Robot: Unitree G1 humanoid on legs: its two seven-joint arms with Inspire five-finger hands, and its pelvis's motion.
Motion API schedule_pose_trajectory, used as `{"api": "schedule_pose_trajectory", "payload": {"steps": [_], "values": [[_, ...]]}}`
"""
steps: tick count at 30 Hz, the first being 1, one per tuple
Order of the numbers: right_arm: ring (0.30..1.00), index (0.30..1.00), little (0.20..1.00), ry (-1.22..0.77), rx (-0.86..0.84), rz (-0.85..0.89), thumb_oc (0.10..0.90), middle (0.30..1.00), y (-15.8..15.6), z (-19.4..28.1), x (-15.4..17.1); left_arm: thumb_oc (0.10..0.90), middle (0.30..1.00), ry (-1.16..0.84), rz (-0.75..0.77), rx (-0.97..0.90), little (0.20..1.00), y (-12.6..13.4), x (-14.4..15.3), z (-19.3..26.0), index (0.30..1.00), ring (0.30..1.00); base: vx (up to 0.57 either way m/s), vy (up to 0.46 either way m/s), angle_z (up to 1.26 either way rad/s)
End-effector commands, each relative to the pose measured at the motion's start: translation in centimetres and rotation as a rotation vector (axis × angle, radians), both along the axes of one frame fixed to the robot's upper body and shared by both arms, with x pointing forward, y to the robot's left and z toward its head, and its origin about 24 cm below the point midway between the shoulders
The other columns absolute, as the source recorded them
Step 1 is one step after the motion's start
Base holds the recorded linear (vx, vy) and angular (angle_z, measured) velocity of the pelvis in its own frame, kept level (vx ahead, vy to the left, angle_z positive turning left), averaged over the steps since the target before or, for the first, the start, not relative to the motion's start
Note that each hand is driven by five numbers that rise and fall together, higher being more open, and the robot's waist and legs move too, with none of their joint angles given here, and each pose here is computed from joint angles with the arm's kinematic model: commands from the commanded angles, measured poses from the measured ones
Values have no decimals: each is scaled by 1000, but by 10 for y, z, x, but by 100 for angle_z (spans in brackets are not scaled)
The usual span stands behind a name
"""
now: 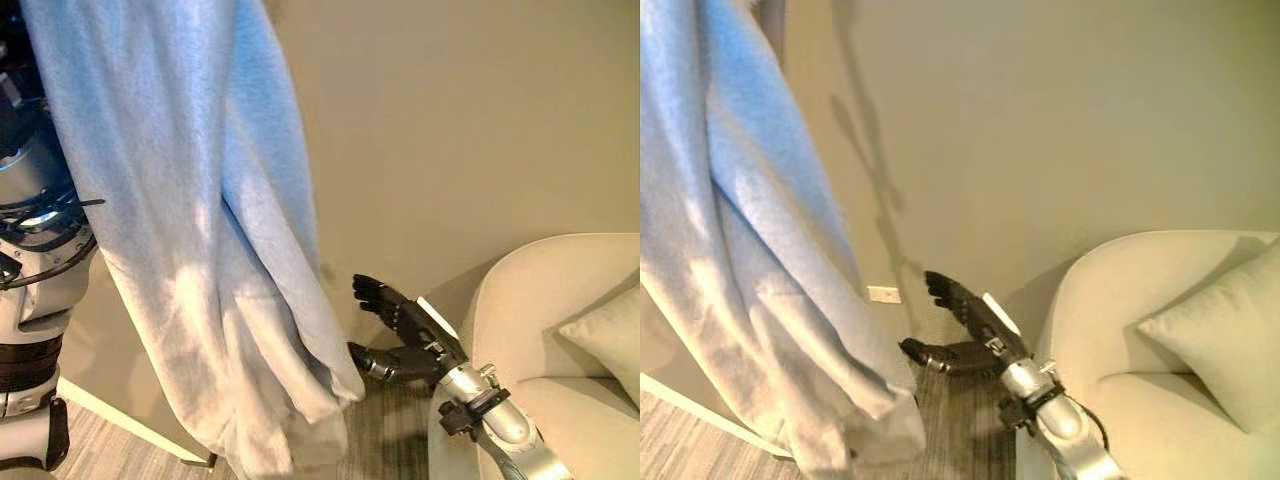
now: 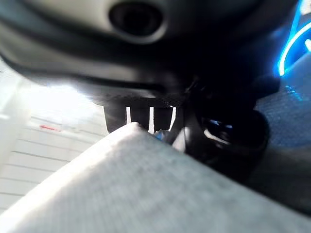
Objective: Hang the clothes on the sofa on the clothes rack.
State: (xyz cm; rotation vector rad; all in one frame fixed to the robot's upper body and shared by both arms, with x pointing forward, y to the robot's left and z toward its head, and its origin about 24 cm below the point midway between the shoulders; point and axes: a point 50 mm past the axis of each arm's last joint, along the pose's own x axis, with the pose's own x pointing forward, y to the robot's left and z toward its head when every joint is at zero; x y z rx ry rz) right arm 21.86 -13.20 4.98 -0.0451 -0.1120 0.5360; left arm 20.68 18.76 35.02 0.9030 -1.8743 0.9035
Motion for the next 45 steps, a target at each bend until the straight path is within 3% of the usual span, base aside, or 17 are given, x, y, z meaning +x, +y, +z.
{"api": "schedule_pose_trajectory", "payload": {"steps": [1,6,9,10,12,17,24,29,36,40,41,42,43,44,45], "values": [[900,900,900,-290,154,82,800,900,22,63,18,400,300,-92,-19,-94,300,8,0,35,300,300,-16,-17,8],[900,900,900,-280,176,218,800,900,54,65,20,400,300,-88,-107,-107,300,-7,7,35,300,300,-6,-5,2],[900,900,900,-251,163,387,800,900,87,63,17,400,300,-69,-187,-107,300,-24,12,35,300,300,-33,-14,11],[782,782,782,-203,180,475,722,782,105,59,14,400,300,-52,-225,-111,300,-31,15,34,300,300,-28,-18,12],[300,300,300,-154,188,524,400,300,115,53,12,400,300,-43,-249,-123,300,-34,17,33,300,300,-20,-10,8],[300,300,300,-54,217,442,400,300,99,35,17,400,300,-31,-263,-150,300,-29,18,33,300,300,-6,3,2],[300,300,300,17,170,157,400,300,33,9,22,400,300,-34,-212,-170,300,-15,18,34,300,300,4,4,-2],[300,300,300,0,213,-200,400,300,-37,6,20,400,300,-41,-110,-150,300,3,14,37,300,300,18,3,-3],[300,300,300,-235,261,-402,400,300,-76,52,21,400,300,-29,-27,-145,300,19,12,35,300,300,11,4,-9],[300,300,300,-589,353,-561,400,300,-86,120,29,400,300,-7,14,-119,300,26,14,30,300,300,-21,14,1],[404,404,404,-630,338,-541,469,404,-82,131,32,400,300,-7,-3,-123,300,25,15,29,300,300,0,0,0],[632,632,632,-640,316,-506,621,632,-77,134,33,400,300,-11,-14,-123,300,23,15,30,300,300,0,0,0],[794,794,794,-640,316,-506,729,794,-77,134,33,400,300,-12,-14,-124,300,23,15,30,300,300,-6,6,5],[900,900,900,-639,275,-456,800,900,-71,135,34,400,300,-9,-39,-120,300,20,16,30,300,300,-3,2,5],[900,900,900,-626,232,-410,800,900,-66,133,34,400,300,2,-54,-109,300,17,16,30,300,300,1,4,6]]}}
